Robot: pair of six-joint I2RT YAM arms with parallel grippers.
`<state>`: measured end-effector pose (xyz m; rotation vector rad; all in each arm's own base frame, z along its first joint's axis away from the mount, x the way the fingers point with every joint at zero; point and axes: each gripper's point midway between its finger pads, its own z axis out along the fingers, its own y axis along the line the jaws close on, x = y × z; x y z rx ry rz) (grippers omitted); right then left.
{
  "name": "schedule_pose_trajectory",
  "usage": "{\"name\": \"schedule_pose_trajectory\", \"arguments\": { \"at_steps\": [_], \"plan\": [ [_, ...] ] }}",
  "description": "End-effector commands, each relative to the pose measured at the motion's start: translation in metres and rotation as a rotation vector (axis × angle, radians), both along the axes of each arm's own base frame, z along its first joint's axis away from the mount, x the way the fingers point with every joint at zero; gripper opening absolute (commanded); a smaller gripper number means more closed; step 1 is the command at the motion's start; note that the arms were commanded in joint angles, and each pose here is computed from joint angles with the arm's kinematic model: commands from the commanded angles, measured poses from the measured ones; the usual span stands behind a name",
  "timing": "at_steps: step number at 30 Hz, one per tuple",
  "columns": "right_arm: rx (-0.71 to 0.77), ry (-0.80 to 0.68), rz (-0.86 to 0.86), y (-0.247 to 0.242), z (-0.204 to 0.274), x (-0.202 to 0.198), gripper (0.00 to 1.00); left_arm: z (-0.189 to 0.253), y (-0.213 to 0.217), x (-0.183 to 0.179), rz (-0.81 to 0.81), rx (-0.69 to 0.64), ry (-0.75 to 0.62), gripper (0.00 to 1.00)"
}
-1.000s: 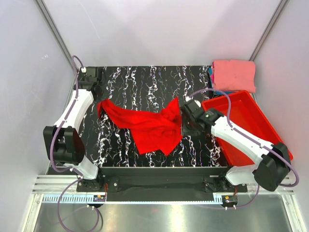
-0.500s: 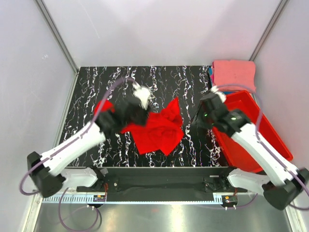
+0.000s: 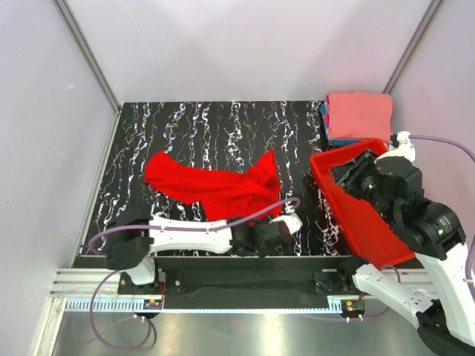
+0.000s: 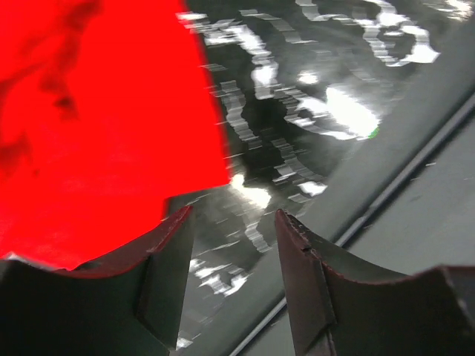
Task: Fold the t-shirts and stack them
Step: Flatten the tshirt out
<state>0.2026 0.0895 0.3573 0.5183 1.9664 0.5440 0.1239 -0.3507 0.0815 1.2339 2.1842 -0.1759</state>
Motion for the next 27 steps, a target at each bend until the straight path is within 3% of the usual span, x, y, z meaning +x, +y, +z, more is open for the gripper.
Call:
{"name": "schedule_pose_trajectory", "arguments": {
  "at_steps": [1,13,27],
  "plan": [
    [-0.033,0.039,-0.049,-0.01,-0.016,0.0,0.41,0.006,-0.036,-0.006,0.015,-0.105,0.009,0.51],
    [-0.037,0.014,-0.046,-0.014,-0.015,-0.004,0.39,-0.024,-0.036,0.003,0.103,-0.011,0.013,0.38],
    [-0.032,0.023,-0.041,-0.011,-0.02,-0.003,0.4,-0.035,-0.009,0.022,0.213,0.058,-0.004,0.37]
  ]
}}
